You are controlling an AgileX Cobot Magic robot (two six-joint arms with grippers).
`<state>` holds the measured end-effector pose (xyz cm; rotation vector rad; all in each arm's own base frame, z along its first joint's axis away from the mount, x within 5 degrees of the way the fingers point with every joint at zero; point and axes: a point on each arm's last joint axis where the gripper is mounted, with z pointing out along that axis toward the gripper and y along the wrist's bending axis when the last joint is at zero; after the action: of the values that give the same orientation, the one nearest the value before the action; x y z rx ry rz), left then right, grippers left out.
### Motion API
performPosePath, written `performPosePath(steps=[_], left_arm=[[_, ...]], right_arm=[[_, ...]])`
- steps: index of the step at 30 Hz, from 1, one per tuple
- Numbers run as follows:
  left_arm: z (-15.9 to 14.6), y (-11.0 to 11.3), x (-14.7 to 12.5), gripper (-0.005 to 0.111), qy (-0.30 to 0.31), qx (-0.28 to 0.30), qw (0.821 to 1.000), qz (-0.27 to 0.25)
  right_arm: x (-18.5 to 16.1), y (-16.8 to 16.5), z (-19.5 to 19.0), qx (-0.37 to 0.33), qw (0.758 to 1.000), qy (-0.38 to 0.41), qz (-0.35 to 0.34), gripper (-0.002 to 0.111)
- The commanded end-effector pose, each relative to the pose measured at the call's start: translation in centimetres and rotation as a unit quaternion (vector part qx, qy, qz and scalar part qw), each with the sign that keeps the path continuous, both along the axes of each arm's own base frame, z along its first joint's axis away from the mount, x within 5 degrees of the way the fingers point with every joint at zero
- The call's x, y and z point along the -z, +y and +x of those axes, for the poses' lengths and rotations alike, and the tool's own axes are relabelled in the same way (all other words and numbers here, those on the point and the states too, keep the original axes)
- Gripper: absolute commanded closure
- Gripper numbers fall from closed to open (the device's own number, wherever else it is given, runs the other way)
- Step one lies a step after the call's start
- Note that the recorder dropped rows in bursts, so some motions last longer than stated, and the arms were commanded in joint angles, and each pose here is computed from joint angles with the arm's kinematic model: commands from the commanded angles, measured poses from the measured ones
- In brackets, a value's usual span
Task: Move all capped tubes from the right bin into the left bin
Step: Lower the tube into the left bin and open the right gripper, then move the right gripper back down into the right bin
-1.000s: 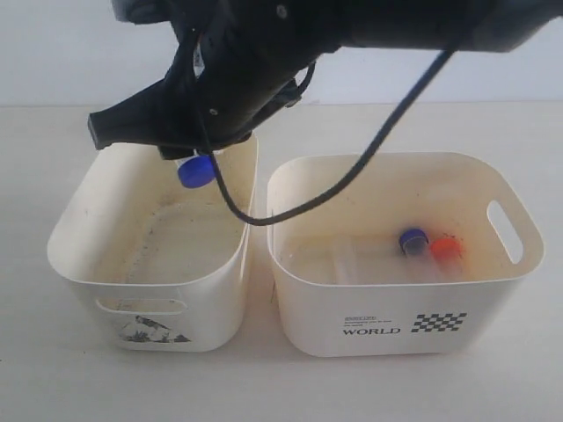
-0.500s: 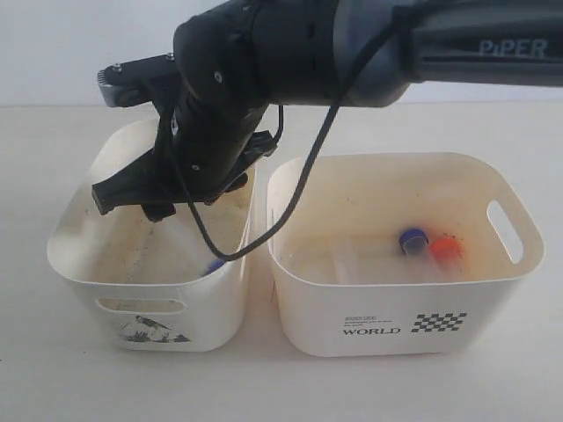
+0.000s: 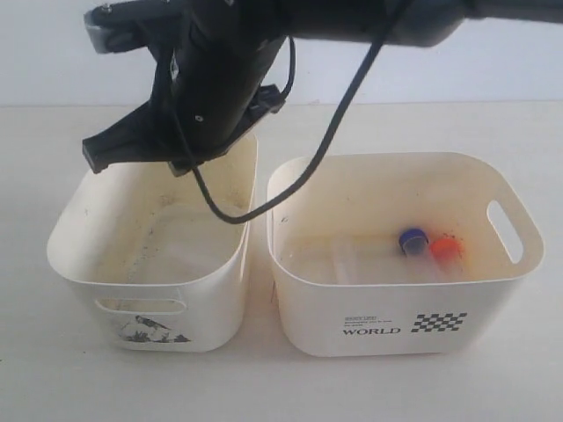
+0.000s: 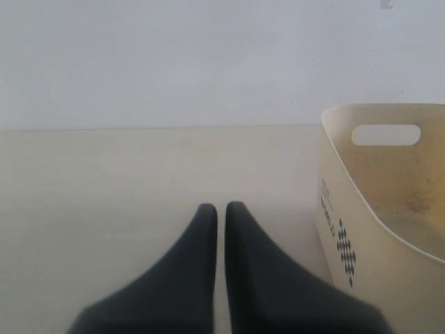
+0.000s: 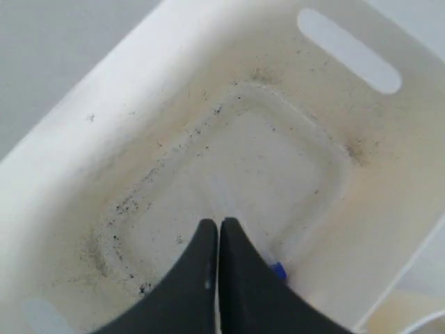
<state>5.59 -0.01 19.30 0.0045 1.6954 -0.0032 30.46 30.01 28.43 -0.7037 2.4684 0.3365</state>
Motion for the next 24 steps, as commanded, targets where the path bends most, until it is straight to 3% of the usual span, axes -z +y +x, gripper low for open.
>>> performPosePath(steps=[1, 14, 18, 24], left_arm=[[0.0, 0.0, -0.1, 0.102, -0.001, -0.001, 1.0, -0.007], [0.0, 0.0, -0.1, 0.102, -0.001, -0.001, 1.0, -0.007], [0.0, 0.0, -0.1, 0.102, -0.001, -0.001, 1.0, -0.007], [0.0, 0.0, -0.1, 0.102, -0.001, -0.001, 1.0, -0.007]], right_arm=[[-3.4, -1.9, -1.1, 0.015, 0.999, -0.033, -0.013, 0.108], [-4.5, -10.3, -5.4, 0.204, 0.973, -0.047, -0.094, 0.108], [-3.1, -12.1, -6.3, 0.274, 0.95, -0.026, -0.148, 0.108], [1.1, -13.7, -6.4, 0.307, 0.94, 0.018, -0.148, 0.108]])
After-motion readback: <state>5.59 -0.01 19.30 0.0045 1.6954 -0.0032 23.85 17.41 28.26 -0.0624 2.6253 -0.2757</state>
